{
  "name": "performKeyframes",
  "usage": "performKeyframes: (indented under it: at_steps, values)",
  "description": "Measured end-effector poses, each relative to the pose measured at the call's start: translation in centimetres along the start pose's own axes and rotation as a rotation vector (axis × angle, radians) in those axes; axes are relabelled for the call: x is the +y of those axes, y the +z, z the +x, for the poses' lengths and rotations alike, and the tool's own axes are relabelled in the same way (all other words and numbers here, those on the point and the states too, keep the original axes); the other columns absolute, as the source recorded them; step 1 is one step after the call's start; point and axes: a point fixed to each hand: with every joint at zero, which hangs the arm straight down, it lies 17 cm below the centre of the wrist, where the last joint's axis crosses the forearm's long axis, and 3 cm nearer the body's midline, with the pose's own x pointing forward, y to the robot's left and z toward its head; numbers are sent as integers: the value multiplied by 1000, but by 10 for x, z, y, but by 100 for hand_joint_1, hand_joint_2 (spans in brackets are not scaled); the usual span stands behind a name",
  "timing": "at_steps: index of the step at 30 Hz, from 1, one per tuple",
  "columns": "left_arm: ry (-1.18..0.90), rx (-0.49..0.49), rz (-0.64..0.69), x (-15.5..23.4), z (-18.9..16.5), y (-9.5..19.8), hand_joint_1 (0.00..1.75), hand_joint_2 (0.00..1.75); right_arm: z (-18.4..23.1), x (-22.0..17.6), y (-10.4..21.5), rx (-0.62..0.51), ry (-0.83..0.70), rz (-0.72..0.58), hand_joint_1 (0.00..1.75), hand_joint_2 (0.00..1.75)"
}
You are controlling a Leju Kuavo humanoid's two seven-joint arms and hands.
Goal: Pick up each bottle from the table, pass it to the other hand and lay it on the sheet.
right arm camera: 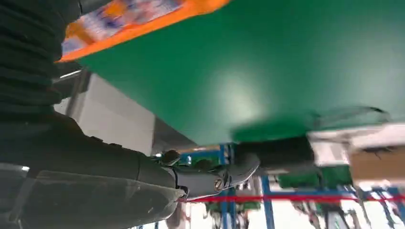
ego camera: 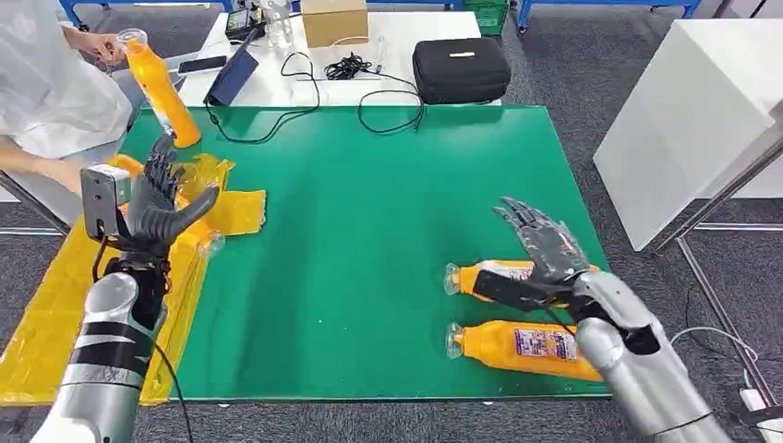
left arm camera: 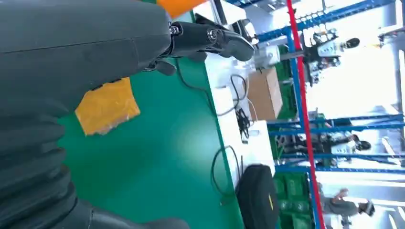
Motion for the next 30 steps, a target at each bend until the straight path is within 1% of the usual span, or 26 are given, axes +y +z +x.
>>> performKeyframes:
  at_steps: [4,7,12,21,30]
  values:
    - [8,-13,-24,-12,2,8,0,175,-38,-5,1,52,32,42,0,175]
    - [9,-20,-35,-17,4,11,0,175,-54,-1,4,80,37,67,0,175]
    - [15,-24,-53,-26,4,16,0,175,-72,18,9,121,21,117,0,175]
    - [16,-22,-62,-32,2,20,0,175,-83,38,14,144,14,166,0,175]
    - [12,-28,-55,-36,2,20,0,175,-85,70,21,138,-52,255,0,175]
